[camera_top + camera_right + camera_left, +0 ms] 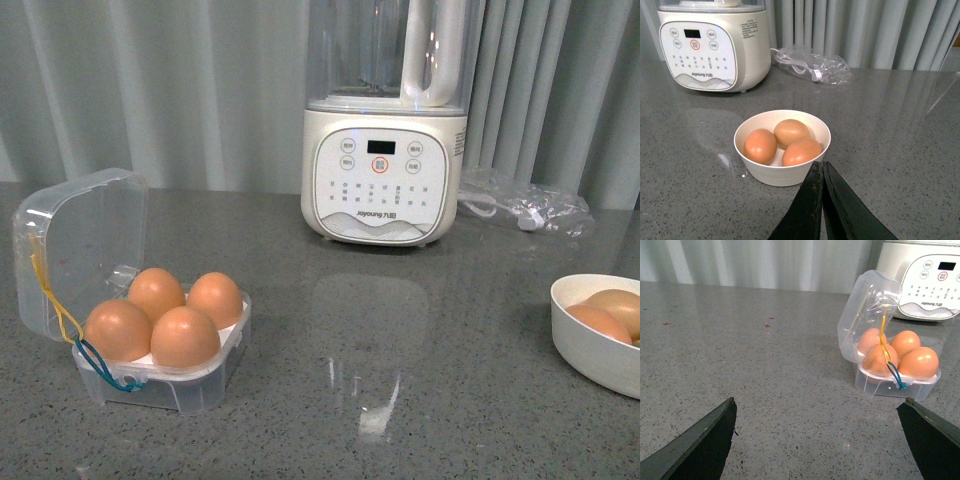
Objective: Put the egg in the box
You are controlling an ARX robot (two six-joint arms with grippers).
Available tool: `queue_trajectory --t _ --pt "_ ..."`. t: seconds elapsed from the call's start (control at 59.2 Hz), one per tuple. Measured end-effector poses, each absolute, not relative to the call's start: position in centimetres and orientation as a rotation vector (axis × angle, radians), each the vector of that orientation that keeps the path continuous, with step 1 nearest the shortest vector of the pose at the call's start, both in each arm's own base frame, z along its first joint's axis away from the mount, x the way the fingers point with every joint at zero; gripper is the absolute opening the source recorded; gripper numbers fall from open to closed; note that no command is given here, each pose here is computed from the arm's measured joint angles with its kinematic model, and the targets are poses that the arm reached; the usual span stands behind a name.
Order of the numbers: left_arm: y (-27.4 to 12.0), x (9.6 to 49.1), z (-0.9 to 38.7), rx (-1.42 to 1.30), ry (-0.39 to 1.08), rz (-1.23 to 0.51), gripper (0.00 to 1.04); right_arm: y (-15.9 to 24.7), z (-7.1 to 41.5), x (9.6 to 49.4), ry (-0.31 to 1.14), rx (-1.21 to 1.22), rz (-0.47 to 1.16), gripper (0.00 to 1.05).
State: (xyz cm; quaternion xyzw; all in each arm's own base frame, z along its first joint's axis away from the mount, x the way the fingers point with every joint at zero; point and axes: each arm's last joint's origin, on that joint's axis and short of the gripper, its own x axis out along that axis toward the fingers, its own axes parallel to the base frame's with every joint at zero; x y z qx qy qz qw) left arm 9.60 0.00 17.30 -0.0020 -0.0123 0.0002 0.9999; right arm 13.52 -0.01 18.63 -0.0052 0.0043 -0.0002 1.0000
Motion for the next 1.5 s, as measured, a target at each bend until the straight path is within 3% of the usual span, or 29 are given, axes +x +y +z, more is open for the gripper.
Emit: queue_trajectory --t 1.504 --pt "0.0 9.6 17.3 -0.004 -0.026 0.001 0.98 0.0 16.5 9.8 -0.001 -0.01 0.0 0.03"
